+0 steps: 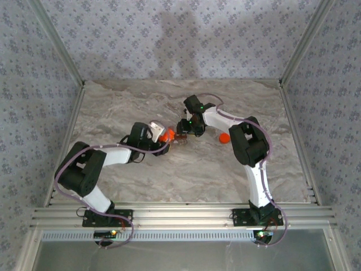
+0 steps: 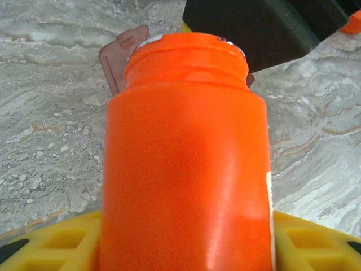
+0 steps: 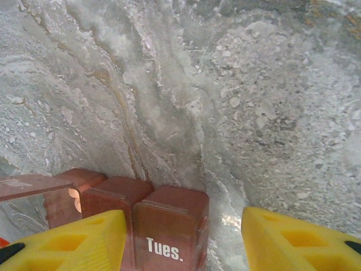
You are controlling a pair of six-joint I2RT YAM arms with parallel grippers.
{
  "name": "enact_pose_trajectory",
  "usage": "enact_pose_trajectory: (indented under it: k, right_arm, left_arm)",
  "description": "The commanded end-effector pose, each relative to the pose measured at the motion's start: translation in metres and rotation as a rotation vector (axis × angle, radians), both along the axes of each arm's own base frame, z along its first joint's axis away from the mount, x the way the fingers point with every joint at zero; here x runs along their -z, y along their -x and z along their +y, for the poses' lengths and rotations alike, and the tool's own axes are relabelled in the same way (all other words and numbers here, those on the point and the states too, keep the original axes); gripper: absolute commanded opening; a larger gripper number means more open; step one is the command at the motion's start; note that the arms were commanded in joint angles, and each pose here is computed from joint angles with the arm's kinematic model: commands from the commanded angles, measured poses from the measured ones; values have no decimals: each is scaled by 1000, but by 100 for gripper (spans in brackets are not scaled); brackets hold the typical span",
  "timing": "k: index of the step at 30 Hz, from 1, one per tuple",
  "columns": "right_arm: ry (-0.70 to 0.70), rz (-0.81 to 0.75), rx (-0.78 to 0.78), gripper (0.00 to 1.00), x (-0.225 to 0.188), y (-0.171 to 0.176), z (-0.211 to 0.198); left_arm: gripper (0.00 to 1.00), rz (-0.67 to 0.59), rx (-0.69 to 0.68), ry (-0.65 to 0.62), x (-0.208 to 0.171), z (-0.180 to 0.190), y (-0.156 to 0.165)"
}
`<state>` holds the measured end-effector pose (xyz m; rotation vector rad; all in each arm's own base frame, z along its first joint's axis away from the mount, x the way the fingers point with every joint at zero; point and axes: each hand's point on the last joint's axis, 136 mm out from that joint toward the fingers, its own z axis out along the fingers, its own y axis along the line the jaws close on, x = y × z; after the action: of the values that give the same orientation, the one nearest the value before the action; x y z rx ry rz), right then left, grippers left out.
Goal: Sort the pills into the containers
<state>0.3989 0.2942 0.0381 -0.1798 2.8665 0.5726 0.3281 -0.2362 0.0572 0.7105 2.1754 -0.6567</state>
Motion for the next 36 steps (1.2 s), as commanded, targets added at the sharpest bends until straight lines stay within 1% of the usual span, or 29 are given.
enact_pose_trajectory:
  k: [1,10,13,16,21,24,30,33,36]
  right_arm:
    - [45,10,-3,61,-5,2,-6]
    - [53,-41,20,70,-32,-9,-13]
    - [55,-70,41,71,-47,-13,-21]
    - [55,-104,75,72,-66,-18,-37]
    - [86,-132,140,72,-87,-21,-79]
    - [131,-109,184,73,-82,-20,-110]
    - [256,-21,242,80,-56,-14,-167]
    - [317,21,241,83,-42,-9,-185]
    - [354,67,230,83,-28,-2,-193]
  left_arm:
    - [0,-163,-2,123,-45,-8,-14]
    - [0,-288,-12,210,-67,-6,-12]
    - [0,-336,-19,243,-83,-6,-12]
    - [0,-394,-14,269,-107,-7,-11]
    - [0,-496,-11,289,-147,-6,-10]
    - [0,-555,-13,316,-171,-7,-9]
    - [0,-686,-12,349,-221,-11,-3]
    - [0,-735,9,362,-244,-16,2]
    - [0,-781,29,370,-264,-20,6]
